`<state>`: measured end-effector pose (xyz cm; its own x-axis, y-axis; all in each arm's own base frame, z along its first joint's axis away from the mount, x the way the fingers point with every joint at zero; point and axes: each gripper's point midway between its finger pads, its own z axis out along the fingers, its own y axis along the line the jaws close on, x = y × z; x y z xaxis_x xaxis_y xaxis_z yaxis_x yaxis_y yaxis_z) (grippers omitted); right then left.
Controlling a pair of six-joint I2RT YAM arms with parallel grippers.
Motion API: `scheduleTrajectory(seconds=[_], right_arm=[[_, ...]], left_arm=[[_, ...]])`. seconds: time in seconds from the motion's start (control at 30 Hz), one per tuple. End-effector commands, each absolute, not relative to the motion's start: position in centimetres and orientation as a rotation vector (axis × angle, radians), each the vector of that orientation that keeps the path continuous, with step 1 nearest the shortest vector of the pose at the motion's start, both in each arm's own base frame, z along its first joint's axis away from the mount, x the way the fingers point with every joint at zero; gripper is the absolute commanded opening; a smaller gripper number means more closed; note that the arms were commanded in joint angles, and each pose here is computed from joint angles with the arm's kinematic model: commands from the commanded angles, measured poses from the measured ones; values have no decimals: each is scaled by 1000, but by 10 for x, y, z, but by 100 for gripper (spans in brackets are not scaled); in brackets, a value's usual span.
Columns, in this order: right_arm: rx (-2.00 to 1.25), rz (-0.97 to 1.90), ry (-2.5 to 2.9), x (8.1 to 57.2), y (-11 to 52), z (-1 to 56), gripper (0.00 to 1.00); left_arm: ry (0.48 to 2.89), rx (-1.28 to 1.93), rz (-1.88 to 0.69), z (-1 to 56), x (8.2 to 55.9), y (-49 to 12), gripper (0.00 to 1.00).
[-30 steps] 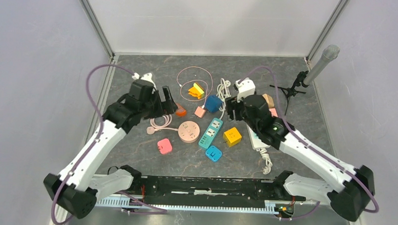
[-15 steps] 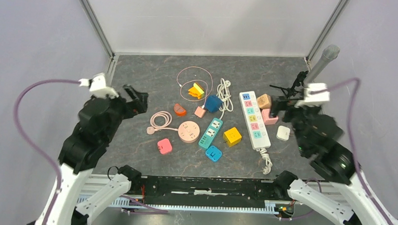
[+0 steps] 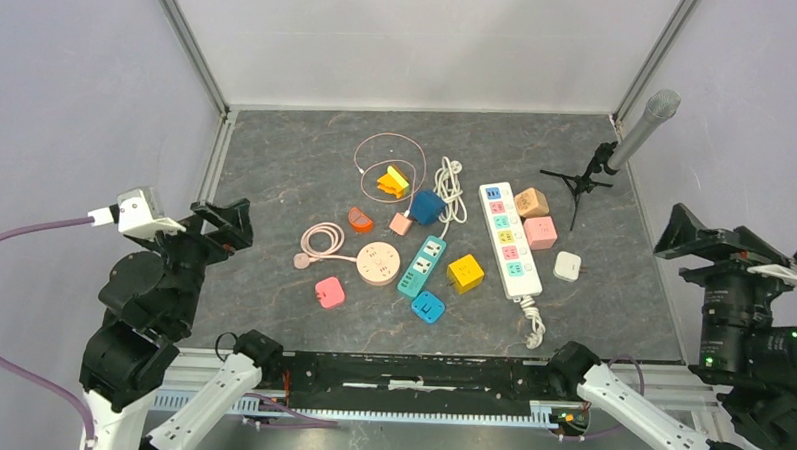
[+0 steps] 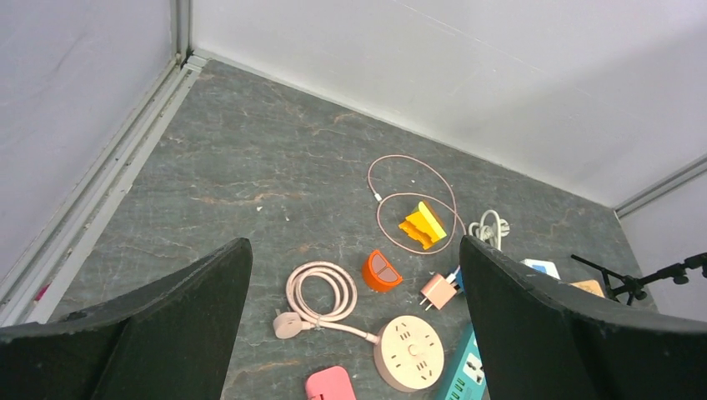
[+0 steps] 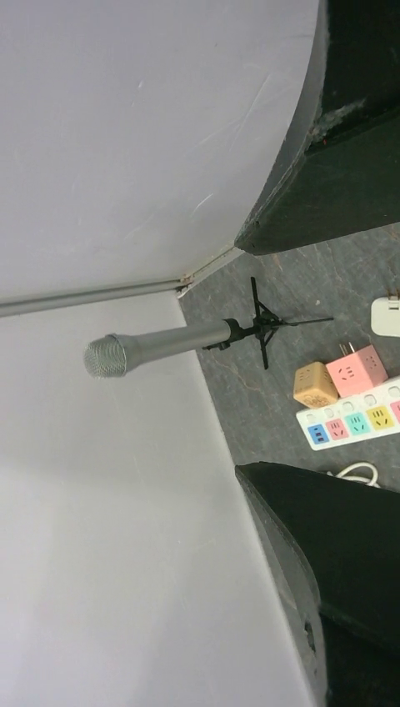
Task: Pull the plug off the socket
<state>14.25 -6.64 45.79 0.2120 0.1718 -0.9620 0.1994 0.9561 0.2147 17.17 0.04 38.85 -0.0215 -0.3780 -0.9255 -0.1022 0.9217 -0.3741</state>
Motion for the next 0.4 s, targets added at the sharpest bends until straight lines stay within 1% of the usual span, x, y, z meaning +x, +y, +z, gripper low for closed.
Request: scheduleTrajectory(seconds=[0.0,0.37], right_arm=[[385,-59,1350,137,-81,459,98],[393,-103,1375,143,-79,443,98]], left_arm=[[1585,-371,-169,389,173,7,100],[1584,-401,-143,387,173,13,100]])
